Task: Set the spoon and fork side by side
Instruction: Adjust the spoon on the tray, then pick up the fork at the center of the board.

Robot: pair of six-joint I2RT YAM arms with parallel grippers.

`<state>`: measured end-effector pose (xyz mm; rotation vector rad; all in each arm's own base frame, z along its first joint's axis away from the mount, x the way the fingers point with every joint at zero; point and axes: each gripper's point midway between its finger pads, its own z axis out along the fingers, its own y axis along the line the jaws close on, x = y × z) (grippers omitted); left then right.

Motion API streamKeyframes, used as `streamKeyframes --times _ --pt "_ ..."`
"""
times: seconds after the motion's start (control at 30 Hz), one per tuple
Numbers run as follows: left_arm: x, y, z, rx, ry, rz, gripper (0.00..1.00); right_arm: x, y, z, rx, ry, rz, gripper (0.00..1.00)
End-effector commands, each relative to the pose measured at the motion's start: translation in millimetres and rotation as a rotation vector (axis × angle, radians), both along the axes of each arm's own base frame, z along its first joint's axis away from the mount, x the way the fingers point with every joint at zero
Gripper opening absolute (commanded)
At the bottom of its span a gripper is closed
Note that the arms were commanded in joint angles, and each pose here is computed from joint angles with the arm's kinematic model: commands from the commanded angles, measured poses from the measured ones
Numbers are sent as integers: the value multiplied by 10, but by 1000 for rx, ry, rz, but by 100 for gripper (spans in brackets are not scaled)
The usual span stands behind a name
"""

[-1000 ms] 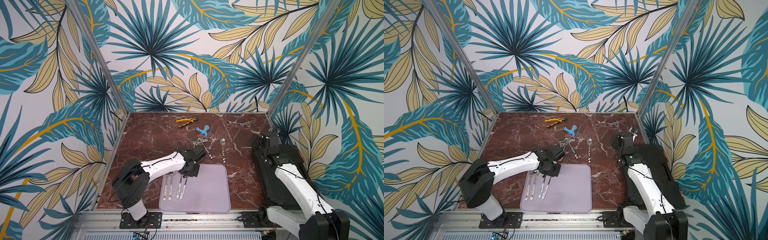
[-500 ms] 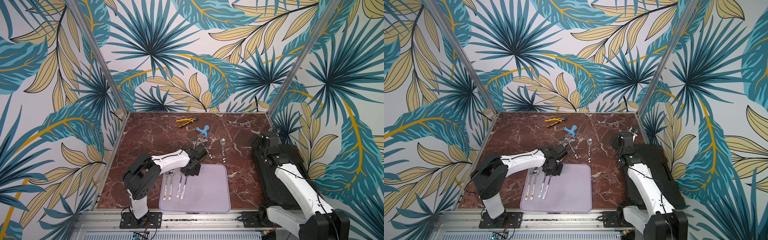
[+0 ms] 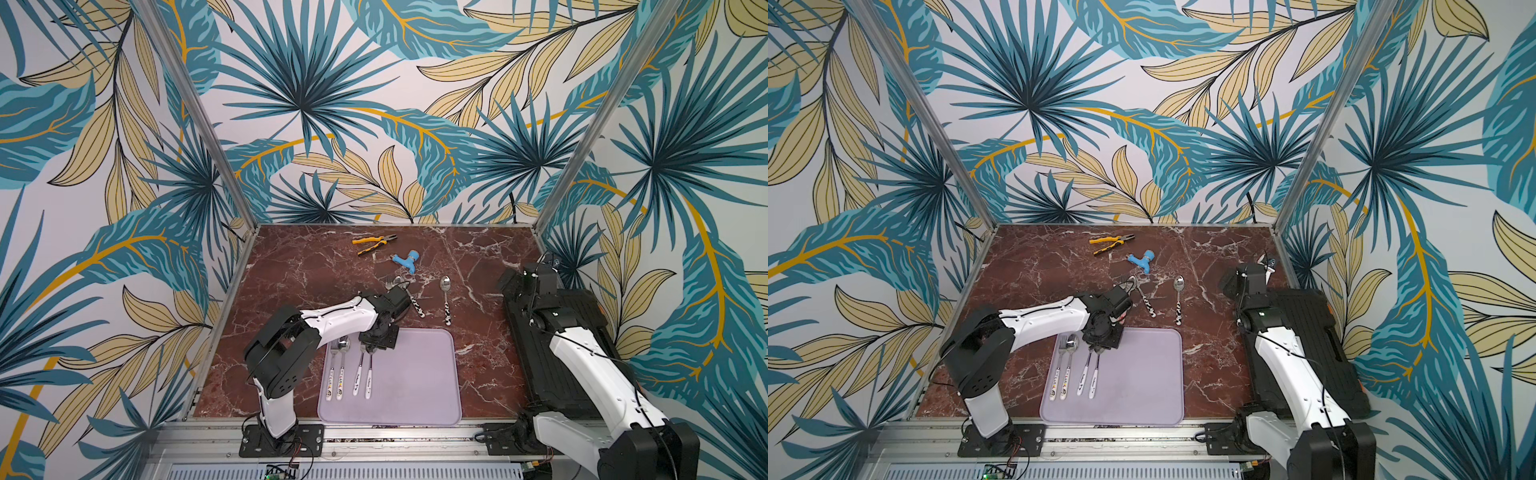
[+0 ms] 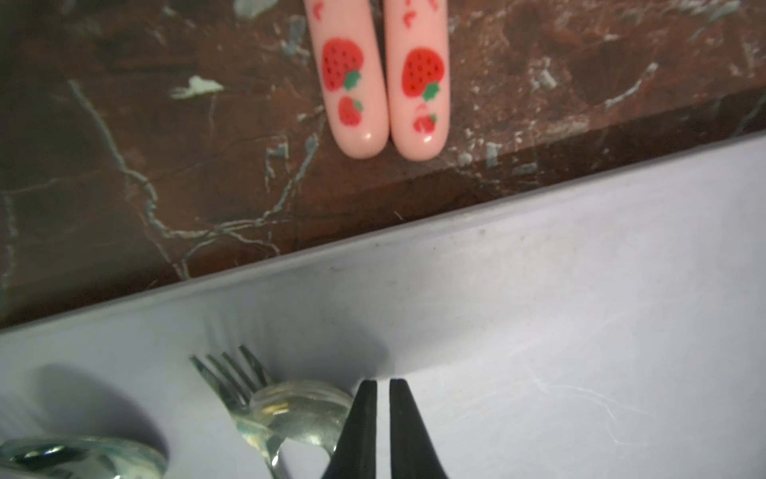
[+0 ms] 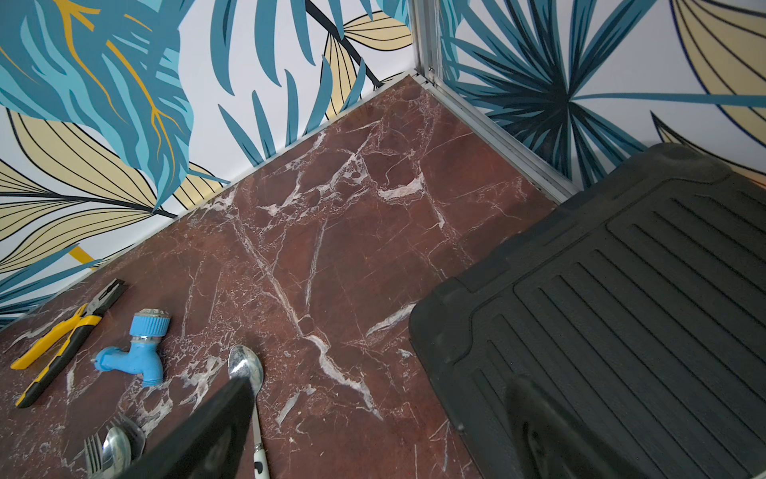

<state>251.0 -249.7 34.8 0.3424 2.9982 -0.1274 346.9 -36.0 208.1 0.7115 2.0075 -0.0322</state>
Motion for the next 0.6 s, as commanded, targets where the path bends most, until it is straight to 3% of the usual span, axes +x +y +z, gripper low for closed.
streamKeyframes --times 0.0,0.23,0.57 --pt "137 -174 405 -78 -79 -21 15 -11 -36 7 -15 7 -15 99" --pt "333 -200 620 -89 -118 0 21 -8 -36 -3 -14 9 -16 100" --pt "825 -212 717 -109 -129 65 32 -6 -41 -25 -18 17 -17 99"
